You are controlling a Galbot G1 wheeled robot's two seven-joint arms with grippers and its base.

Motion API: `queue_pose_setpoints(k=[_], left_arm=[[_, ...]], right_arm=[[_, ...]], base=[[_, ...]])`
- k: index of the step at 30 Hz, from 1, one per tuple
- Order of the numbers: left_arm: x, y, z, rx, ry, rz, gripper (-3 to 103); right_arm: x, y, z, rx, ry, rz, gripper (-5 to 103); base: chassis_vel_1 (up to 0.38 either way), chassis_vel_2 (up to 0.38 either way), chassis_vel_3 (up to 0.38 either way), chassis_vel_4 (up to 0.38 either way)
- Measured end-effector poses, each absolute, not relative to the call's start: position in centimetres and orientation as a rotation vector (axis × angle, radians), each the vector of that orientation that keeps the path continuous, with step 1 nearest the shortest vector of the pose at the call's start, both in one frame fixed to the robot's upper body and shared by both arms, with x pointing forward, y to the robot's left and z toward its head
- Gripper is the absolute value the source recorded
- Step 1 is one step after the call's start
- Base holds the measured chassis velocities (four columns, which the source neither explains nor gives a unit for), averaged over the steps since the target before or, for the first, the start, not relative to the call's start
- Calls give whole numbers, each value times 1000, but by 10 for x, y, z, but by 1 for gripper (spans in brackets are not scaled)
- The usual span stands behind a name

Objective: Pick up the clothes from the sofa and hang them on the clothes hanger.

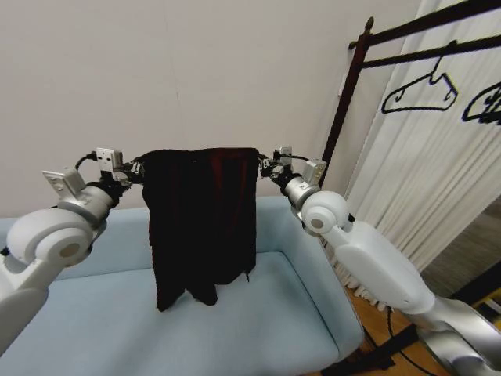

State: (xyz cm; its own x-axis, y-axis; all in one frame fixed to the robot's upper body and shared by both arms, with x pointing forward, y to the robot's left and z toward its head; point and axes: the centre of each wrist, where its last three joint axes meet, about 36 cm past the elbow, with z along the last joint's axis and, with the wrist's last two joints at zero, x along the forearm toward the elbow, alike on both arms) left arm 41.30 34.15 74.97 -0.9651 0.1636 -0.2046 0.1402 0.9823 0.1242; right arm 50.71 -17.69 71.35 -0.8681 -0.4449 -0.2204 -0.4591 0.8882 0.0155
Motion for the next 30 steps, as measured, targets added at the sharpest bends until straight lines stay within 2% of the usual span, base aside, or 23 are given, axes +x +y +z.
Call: queue_pose_setpoints(k=[3, 4, 6, 9, 10, 13, 15, 18, 19, 20, 21, 25, 27, 30], left_arm=[[414, 343, 755, 234, 2919, 163, 1], [415, 345, 757, 229, 2925, 160, 1], [416, 346, 758, 231, 2933, 157, 1], [417, 348, 765, 245, 2949, 147, 1], [417, 348, 765, 245, 2949, 147, 1], [416, 350, 774, 263, 2953, 131, 1], [415, 351, 776, 265, 2955, 131, 1], [412, 353, 779, 268, 2968, 144, 1], [412, 353, 779, 268, 2968, 144, 1], [411, 354, 779, 266, 2974, 152, 1], [410, 354, 779, 265, 2977, 155, 1], [408, 357, 781, 258, 2983, 156, 1], [408, 357, 782, 257, 2983, 155, 1], [406, 355, 779, 260, 2980, 138, 1]], right_arm=[[506, -178, 714, -687, 2855, 93, -1], [506, -181, 714, -671, 2861, 90, 5], [506, -182, 715, -666, 2862, 90, 5], [506, -189, 718, -644, 2859, 98, 20], [506, -189, 718, -644, 2859, 98, 20], [507, -200, 723, -613, 2850, 103, 37], [507, -203, 725, -598, 2845, 103, 37], [506, -209, 738, -523, 2841, 107, 53], [506, -209, 738, -523, 2841, 107, 53], [504, -209, 749, -468, 2849, 112, 58], [502, -209, 757, -429, 2858, 114, 58], [489, -198, 806, -250, 2894, 132, 80], [487, -194, 817, -209, 2898, 128, 80], [487, -187, 845, -77, 2910, 79, 96]], base=[[0, 0, 0, 0], [0, 0, 0, 0], [0, 0, 0, 0], [0, 0, 0, 0], [0, 0, 0, 0], [0, 0, 0, 0], [0, 0, 0, 0], [0, 0, 0, 0], [0, 0, 0, 0], [0, 0, 0, 0], [0, 0, 0, 0], [0, 0, 0, 0], [0, 0, 0, 0], [0, 0, 0, 0]])
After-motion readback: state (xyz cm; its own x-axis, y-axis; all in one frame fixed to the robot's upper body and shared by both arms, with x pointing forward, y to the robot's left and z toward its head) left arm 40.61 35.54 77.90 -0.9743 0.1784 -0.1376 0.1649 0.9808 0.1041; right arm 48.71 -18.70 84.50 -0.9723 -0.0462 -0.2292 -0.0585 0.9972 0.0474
